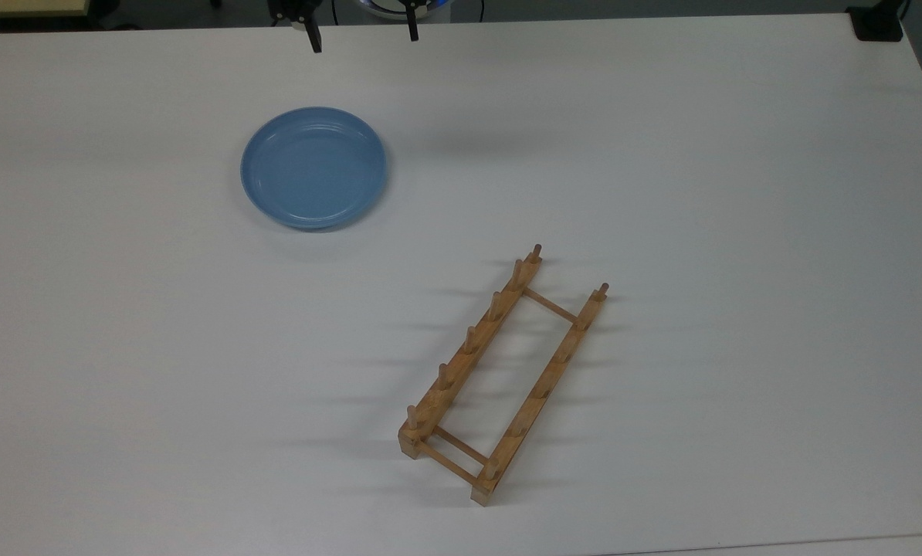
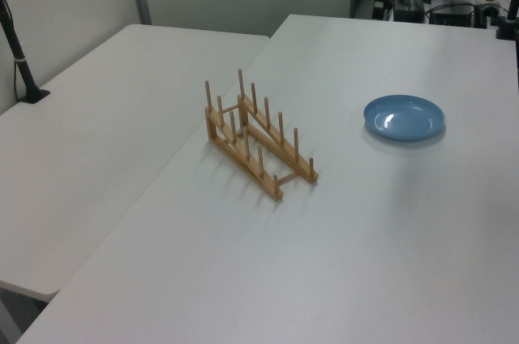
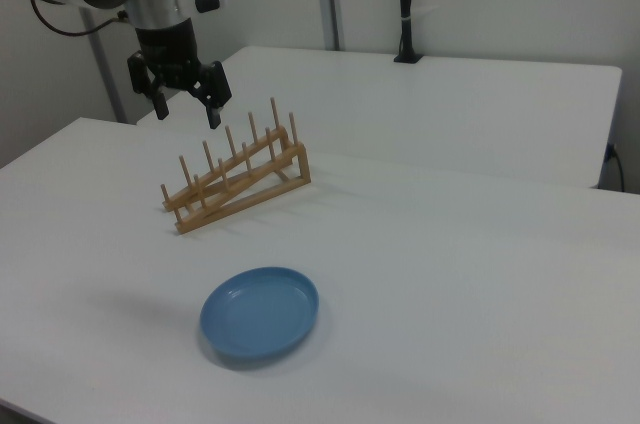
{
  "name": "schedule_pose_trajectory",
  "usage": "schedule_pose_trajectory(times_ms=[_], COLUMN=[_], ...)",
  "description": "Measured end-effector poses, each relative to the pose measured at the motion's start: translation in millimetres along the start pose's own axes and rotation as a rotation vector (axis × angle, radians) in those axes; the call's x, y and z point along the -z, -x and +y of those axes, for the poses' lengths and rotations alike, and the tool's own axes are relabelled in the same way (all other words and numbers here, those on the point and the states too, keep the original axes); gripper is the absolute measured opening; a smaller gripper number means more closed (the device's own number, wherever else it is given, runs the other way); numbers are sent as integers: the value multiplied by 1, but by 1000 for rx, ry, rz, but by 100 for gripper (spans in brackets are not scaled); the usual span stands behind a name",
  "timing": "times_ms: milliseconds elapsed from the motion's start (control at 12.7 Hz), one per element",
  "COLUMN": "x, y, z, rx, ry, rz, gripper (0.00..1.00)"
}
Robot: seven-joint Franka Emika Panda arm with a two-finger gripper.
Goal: Place plate in plate rack
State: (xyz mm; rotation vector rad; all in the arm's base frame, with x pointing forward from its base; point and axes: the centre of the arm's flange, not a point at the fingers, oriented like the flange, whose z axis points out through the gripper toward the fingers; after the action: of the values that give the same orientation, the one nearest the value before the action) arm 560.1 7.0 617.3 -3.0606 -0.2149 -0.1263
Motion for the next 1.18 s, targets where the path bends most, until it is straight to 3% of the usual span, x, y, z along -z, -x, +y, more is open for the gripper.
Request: schedule_pose_trajectory(times_ms=[157, 392, 549, 863, 1177], x=[-4, -17, -44, -98, -178], y=[2, 7, 13, 17, 20], z=[4, 18, 42, 97, 148], rx=[115, 188, 161, 105, 88], ry=[22, 76, 87, 96, 155], rz=[-21, -81, -130, -122, -112], gripper=[100, 100, 100, 100, 100])
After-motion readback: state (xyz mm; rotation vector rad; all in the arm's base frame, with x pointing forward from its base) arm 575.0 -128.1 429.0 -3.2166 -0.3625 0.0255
